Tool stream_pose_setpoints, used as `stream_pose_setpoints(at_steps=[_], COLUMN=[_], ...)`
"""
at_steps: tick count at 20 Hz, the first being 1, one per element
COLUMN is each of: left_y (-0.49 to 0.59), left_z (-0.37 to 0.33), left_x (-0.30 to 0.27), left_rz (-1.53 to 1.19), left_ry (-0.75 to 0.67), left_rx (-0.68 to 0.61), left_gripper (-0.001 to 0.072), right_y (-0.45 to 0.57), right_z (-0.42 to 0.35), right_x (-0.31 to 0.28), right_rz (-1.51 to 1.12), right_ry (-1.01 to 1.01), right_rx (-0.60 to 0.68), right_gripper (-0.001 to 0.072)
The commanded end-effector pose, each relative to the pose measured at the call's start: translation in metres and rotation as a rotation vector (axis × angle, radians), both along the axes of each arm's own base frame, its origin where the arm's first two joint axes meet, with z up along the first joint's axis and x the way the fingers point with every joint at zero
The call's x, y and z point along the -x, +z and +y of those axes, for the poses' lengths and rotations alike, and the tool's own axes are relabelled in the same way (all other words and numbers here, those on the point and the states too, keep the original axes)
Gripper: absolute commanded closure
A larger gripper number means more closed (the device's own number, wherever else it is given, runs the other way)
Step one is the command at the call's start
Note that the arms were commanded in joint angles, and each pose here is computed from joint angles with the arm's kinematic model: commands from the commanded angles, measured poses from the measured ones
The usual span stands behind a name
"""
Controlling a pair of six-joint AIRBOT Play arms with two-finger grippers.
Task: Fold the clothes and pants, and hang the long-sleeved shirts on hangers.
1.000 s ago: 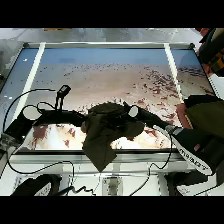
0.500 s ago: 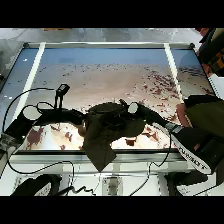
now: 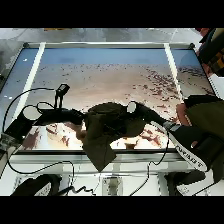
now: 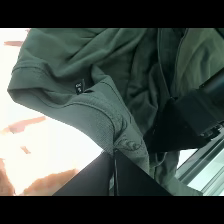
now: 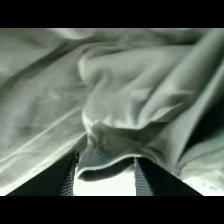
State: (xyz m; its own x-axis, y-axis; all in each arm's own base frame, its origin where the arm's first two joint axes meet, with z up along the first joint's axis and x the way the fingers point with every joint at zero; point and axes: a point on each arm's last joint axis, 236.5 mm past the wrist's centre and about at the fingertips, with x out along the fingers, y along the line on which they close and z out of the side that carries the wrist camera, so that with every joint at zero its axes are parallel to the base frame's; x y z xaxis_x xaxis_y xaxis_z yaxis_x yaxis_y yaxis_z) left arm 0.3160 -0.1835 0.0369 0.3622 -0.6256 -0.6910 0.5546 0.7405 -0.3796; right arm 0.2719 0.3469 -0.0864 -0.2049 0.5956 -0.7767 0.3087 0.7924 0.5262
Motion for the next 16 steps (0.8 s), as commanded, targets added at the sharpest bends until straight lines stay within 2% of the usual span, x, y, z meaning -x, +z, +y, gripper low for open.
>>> stream_pose_setpoints(at_steps=[1, 2, 3, 7, 10, 13, 16], left_y=[0.000, 0.000, 0.000, 0.005, 0.030, 0.074, 0.116], left_z=[0.000, 0.000, 0.000, 0.010, 0.051, 0.121, 0.190], left_x=[0.000, 0.000, 0.000, -0.016, -0.044, -0.068, -0.073], left_rz=[0.000, 0.000, -0.001, -0.061, -0.182, -0.268, -0.339], left_ry=[0.000, 0.000, 0.000, 0.045, 0.127, 0.326, 0.564], left_rx=[0.000, 0.000, -0.001, -0.025, -0.114, -0.164, -0.134], left_gripper=[0.0692, 0.0692, 0.0692, 0.0692, 0.0693, 0.0694, 0.0693], right_y=[-0.009, -0.011, -0.011, 0.020, 0.089, 0.172, 0.241], right_z=[0.000, 0.000, 0.002, 0.004, -0.028, -0.119, -0.220], right_x=[-0.004, -0.008, -0.014, -0.053, -0.120, -0.178, -0.182], right_rz=[0.025, 0.010, -0.011, -0.134, -0.363, -0.637, -0.842], right_ry=[-0.048, -0.055, -0.074, -0.082, -0.099, -0.164, -0.191], right_rx=[0.017, 0.020, 0.014, -0.042, -0.081, 0.022, 0.186], right_gripper=[0.0448, 0.0666, 0.0701, 0.0702, 0.0702, 0.0702, 0.0702])
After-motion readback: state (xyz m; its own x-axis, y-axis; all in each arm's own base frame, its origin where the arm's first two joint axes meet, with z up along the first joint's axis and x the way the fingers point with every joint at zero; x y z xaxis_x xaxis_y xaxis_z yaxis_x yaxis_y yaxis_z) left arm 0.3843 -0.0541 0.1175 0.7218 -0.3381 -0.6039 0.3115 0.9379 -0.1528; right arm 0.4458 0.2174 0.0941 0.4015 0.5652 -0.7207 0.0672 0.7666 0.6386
